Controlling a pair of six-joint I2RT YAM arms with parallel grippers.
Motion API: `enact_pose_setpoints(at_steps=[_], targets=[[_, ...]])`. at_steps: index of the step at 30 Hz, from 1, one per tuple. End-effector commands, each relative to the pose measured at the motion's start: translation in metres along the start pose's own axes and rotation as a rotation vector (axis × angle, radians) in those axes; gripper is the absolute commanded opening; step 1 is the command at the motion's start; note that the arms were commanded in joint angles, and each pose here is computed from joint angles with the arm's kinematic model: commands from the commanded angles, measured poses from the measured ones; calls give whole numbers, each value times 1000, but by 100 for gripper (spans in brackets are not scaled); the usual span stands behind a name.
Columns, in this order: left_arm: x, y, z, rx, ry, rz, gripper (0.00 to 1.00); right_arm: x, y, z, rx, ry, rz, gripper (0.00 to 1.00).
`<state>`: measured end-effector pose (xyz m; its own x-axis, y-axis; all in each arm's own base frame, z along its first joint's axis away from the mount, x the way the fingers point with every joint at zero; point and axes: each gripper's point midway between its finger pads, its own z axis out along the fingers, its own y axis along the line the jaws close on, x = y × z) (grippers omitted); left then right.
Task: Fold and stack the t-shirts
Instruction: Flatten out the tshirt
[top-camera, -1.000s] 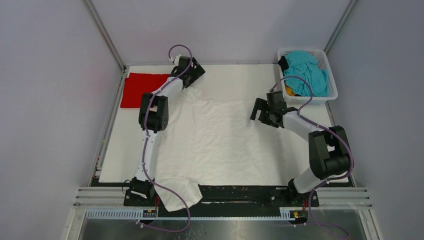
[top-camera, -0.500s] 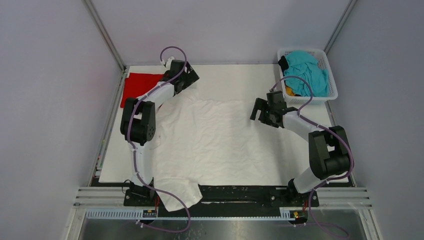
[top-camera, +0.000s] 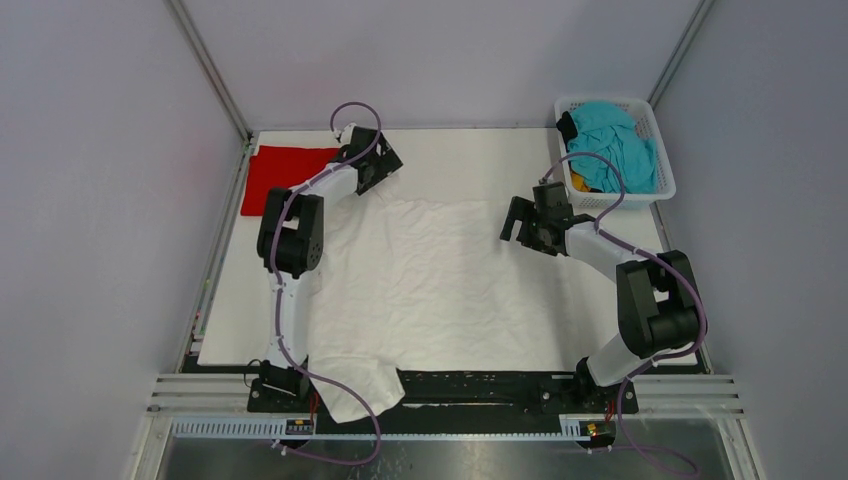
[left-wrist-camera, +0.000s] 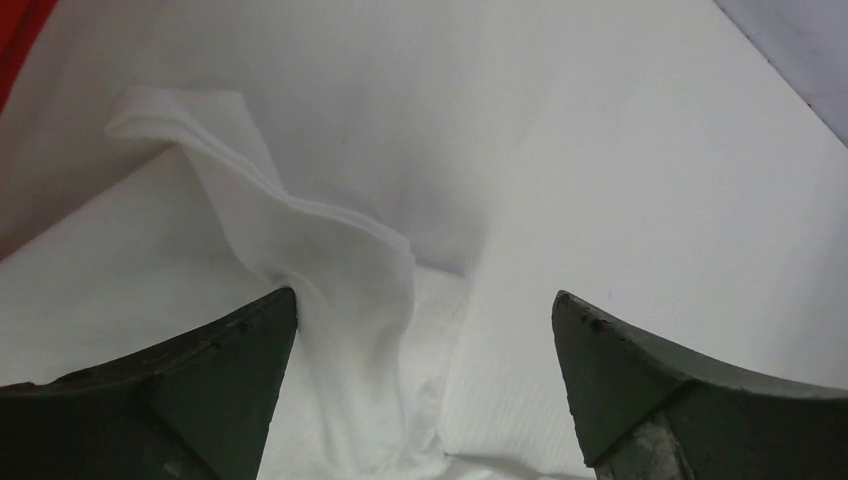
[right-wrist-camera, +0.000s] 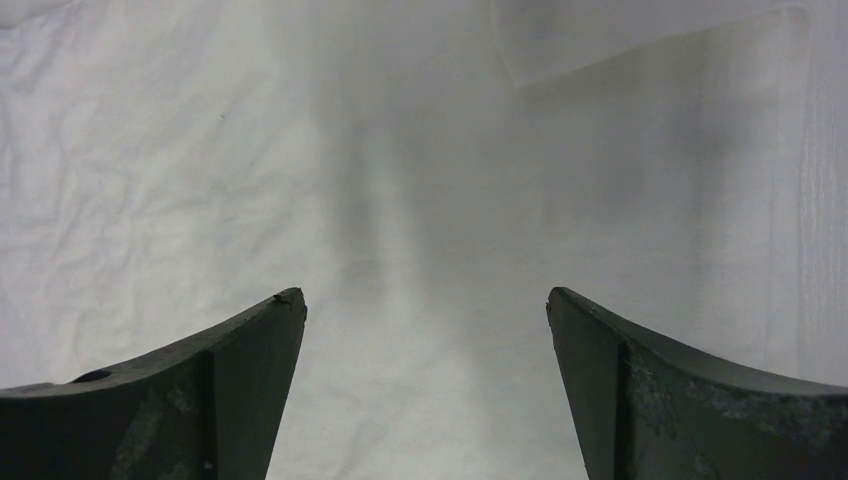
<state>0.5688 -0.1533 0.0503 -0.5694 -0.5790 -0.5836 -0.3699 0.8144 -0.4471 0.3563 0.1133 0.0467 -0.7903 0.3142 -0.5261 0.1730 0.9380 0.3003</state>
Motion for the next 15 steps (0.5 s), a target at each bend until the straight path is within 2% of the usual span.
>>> enact_pose_setpoints(at_steps=[1, 9, 15], targets=[[-9, -13, 11, 16, -19, -15, 99, -3, 1, 1, -5, -6, -1, 100], [-4, -23, 23, 45, 12, -46, 99, -4, 2, 1, -6, -6, -1, 99], [-4, -58, 31, 164, 26, -78, 99, -7, 1, 2, 4, -7, 1, 99]])
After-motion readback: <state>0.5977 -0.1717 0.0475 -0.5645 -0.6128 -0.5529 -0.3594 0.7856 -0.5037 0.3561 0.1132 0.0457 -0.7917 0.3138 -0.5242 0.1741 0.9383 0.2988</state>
